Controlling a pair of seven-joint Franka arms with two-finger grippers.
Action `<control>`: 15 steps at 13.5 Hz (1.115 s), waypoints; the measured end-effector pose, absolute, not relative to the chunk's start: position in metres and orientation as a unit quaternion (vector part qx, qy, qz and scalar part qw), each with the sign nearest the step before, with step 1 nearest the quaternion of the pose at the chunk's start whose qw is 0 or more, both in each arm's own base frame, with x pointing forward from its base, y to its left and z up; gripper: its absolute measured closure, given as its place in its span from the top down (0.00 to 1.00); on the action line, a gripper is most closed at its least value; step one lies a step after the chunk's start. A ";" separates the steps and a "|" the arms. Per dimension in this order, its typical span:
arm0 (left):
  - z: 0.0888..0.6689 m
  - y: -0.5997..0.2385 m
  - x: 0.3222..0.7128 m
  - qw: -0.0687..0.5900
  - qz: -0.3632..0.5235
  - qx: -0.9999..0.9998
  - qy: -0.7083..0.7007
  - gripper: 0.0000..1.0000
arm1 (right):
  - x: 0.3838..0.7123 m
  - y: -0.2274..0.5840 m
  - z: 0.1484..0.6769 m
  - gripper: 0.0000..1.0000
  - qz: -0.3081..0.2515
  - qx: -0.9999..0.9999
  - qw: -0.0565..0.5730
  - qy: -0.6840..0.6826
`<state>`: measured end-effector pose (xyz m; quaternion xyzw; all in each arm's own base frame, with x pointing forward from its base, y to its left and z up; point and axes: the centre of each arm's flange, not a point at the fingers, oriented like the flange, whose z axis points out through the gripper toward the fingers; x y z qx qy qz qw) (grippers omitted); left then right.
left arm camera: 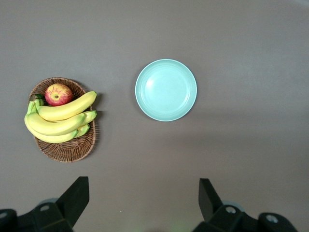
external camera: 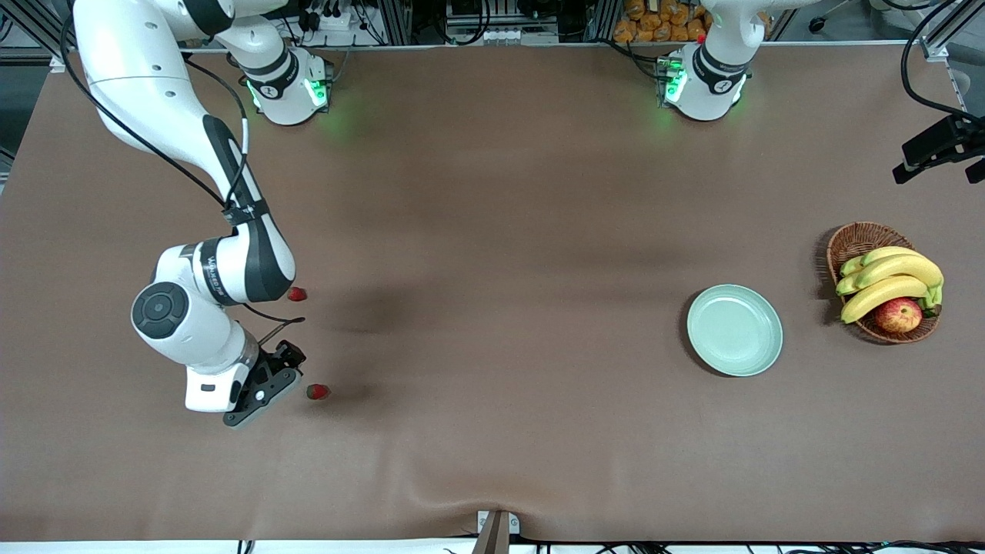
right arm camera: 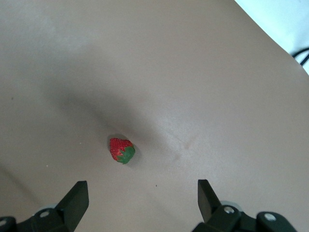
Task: Collect all strawberries into plate
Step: 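Reach the right gripper down to the nearest strawberry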
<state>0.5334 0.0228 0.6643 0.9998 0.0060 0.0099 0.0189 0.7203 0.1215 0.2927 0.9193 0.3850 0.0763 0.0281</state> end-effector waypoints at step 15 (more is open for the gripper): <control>0.657 0.017 0.542 0.019 0.019 1.000 0.000 1.00 | 0.710 0.143 0.192 1.00 0.050 0.843 0.035 0.534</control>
